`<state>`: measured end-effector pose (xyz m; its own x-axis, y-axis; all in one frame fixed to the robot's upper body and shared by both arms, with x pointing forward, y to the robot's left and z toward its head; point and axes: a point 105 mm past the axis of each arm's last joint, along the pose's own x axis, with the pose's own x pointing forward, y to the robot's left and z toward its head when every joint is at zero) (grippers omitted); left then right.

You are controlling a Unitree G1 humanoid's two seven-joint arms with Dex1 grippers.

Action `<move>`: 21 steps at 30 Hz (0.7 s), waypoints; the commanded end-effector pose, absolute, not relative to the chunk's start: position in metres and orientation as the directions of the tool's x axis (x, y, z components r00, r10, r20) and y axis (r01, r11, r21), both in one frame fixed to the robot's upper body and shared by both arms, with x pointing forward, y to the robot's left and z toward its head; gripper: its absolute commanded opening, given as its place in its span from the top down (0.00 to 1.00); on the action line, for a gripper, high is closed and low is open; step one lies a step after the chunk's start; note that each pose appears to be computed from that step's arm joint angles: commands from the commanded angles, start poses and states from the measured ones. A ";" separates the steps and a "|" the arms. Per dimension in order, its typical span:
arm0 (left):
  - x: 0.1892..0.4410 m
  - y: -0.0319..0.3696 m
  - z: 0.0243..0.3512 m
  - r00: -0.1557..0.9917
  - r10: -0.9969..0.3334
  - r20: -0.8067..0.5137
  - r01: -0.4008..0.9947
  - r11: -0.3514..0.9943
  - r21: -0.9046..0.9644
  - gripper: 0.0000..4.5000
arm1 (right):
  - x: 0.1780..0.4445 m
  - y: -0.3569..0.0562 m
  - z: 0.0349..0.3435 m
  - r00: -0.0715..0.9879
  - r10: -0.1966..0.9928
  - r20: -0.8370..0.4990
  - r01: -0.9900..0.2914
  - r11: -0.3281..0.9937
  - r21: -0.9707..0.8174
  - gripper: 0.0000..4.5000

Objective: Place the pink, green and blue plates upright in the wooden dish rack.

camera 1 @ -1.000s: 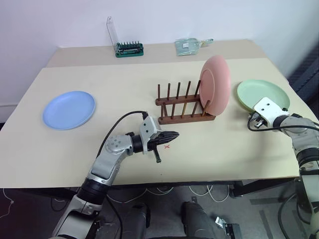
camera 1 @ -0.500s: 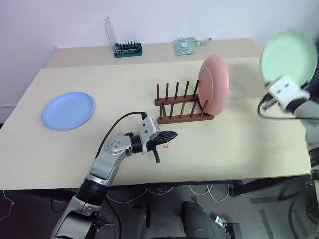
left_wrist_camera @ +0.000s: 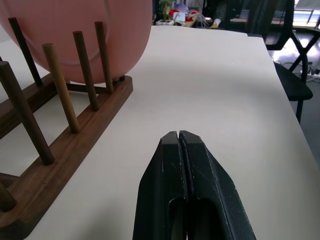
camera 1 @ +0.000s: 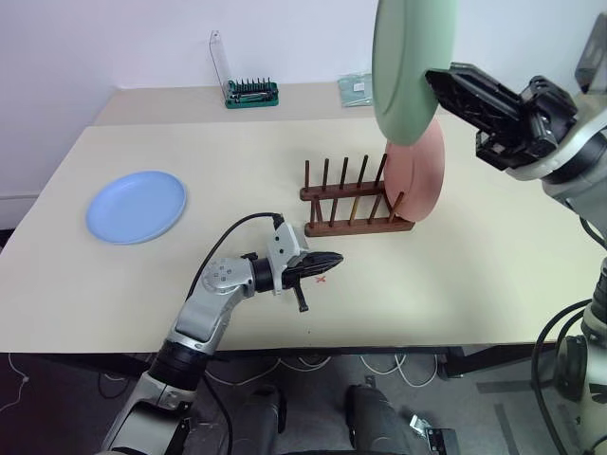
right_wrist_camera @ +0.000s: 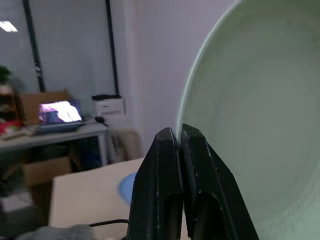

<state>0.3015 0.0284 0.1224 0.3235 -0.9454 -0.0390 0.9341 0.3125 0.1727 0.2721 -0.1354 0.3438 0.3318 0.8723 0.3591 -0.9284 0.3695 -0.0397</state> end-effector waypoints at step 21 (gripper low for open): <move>0.301 0.035 0.133 0.351 -0.936 -0.008 0.920 0.344 0.188 1.00 | 0.346 -0.137 0.284 0.462 0.859 0.219 -0.868 0.387 0.312 0.99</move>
<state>0.3032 0.0343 0.1176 0.3591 -0.9316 -0.0560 0.9247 0.3470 0.1563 0.3493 -0.1370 0.2676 0.4848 0.8570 0.1745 -0.8443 0.4064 0.3494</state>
